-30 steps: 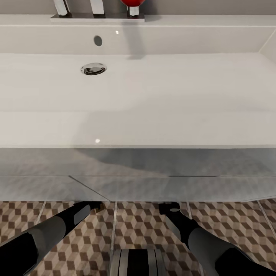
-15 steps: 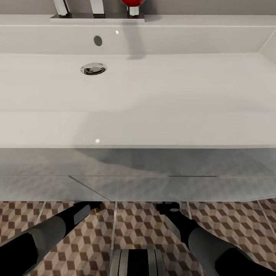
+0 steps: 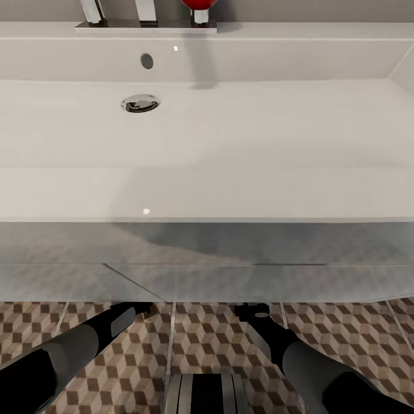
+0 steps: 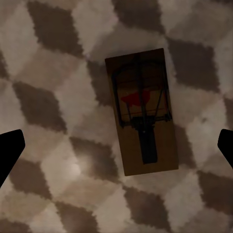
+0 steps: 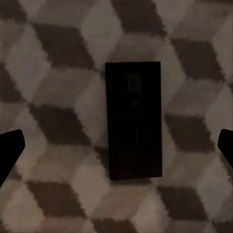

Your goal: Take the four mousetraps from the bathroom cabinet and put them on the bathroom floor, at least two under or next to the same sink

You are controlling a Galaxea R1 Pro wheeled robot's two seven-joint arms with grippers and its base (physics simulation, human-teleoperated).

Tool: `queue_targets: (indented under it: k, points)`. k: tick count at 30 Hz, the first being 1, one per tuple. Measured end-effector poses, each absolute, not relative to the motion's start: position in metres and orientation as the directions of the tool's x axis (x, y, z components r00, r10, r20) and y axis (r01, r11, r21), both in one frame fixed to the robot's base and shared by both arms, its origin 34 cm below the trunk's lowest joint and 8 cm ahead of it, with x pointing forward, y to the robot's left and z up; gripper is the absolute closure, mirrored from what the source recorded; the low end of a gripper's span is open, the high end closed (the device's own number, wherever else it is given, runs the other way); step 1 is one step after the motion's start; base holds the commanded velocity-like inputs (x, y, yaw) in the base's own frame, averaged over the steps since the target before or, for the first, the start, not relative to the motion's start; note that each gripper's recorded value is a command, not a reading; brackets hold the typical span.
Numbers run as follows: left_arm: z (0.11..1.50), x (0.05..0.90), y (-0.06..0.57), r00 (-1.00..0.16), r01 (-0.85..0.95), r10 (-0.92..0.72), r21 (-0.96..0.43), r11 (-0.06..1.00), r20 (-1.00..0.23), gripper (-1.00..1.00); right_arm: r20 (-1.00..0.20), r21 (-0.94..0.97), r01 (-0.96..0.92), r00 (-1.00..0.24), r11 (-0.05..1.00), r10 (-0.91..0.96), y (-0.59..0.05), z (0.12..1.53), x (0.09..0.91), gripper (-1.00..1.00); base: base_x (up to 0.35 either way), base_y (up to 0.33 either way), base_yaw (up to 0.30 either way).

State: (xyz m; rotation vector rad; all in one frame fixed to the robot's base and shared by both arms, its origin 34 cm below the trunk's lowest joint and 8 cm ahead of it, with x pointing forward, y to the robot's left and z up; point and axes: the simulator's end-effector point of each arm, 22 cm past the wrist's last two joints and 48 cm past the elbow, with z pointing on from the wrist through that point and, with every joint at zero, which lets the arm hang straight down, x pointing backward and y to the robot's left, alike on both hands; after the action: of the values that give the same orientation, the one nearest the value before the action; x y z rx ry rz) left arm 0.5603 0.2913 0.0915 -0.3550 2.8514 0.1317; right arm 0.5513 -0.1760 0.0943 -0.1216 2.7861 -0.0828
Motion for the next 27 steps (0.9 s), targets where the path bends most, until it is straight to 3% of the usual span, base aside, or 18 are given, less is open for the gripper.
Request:
queue_targets:
  k: [27]
  points:
    - [0.0916, 0.5606, 0.2912, -0.935, -0.252, -0.228, 0.056, 0.966, -0.272, -1.00, -0.355, -0.071, -0.071, -0.930, 0.995, -0.092, -0.1759, 0.0956, 0.5545, -1.00, 0.000, 0.000, 0.000]
